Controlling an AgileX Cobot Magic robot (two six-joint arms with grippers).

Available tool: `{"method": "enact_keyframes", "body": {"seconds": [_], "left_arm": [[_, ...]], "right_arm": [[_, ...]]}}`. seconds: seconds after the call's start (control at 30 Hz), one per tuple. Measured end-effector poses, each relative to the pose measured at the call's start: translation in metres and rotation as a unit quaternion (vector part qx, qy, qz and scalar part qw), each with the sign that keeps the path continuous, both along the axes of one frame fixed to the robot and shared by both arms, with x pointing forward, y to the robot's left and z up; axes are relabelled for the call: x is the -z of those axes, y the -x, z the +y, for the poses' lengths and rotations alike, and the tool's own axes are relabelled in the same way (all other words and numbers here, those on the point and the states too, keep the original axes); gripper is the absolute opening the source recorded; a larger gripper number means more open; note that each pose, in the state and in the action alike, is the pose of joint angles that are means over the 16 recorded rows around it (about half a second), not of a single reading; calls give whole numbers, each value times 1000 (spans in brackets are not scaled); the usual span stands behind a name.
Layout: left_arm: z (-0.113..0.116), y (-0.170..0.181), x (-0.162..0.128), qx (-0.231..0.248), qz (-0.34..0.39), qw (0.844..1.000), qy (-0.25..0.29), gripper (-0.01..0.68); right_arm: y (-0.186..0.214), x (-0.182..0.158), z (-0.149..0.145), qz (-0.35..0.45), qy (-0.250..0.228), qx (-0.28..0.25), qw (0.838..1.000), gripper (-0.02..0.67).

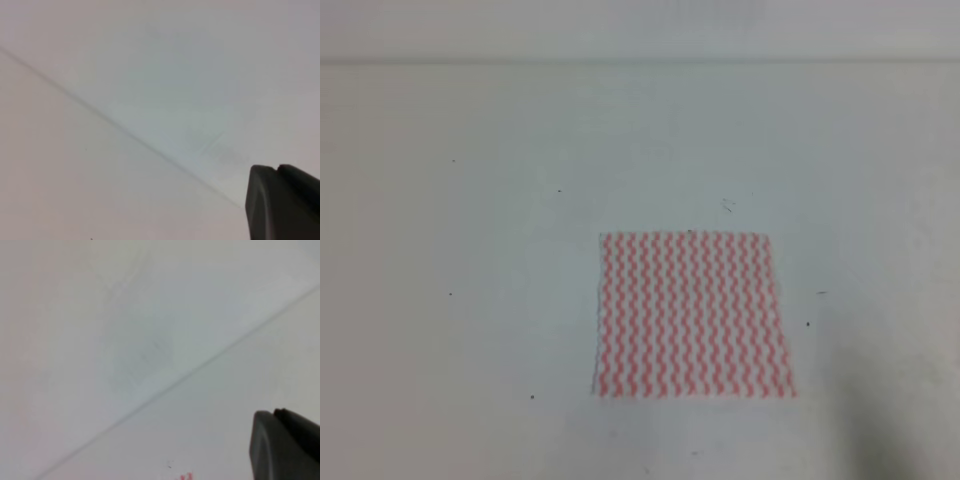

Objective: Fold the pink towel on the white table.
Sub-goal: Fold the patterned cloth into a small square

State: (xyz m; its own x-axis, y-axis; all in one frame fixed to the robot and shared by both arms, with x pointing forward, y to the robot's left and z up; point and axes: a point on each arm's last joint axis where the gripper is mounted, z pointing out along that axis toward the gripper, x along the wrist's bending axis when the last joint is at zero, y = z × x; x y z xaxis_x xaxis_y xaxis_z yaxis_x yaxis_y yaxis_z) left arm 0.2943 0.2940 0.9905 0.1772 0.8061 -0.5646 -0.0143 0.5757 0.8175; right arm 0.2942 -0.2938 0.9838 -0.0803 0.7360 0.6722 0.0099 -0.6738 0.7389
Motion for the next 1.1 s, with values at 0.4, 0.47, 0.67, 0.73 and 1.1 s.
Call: {"method": "enact_keyframes", "body": {"seconds": [0.4, 0.47, 0.67, 0.73, 1.1], "left_arm": [[-12, -18, -22, 49, 106, 991, -62, 0], [-15, -25, -29, 65, 133, 985, -83, 0], [-29, -57, -44, 129, 216, 955, -158, 0], [-35, -68, -47, 155, 232, 943, -179, 0], [-72, -118, -43, 265, 236, 904, -239, 0]], "right_arm": [[-10, -35, 13, 84, 34, -69, 993, -2], [-15, -43, 15, 111, 45, -86, 989, -2], [-36, -59, 22, 203, 77, -131, 967, -2], [-44, -61, 24, 232, 83, -147, 958, -2], [-92, -59, 55, 316, 81, -267, 907, -2]]}}
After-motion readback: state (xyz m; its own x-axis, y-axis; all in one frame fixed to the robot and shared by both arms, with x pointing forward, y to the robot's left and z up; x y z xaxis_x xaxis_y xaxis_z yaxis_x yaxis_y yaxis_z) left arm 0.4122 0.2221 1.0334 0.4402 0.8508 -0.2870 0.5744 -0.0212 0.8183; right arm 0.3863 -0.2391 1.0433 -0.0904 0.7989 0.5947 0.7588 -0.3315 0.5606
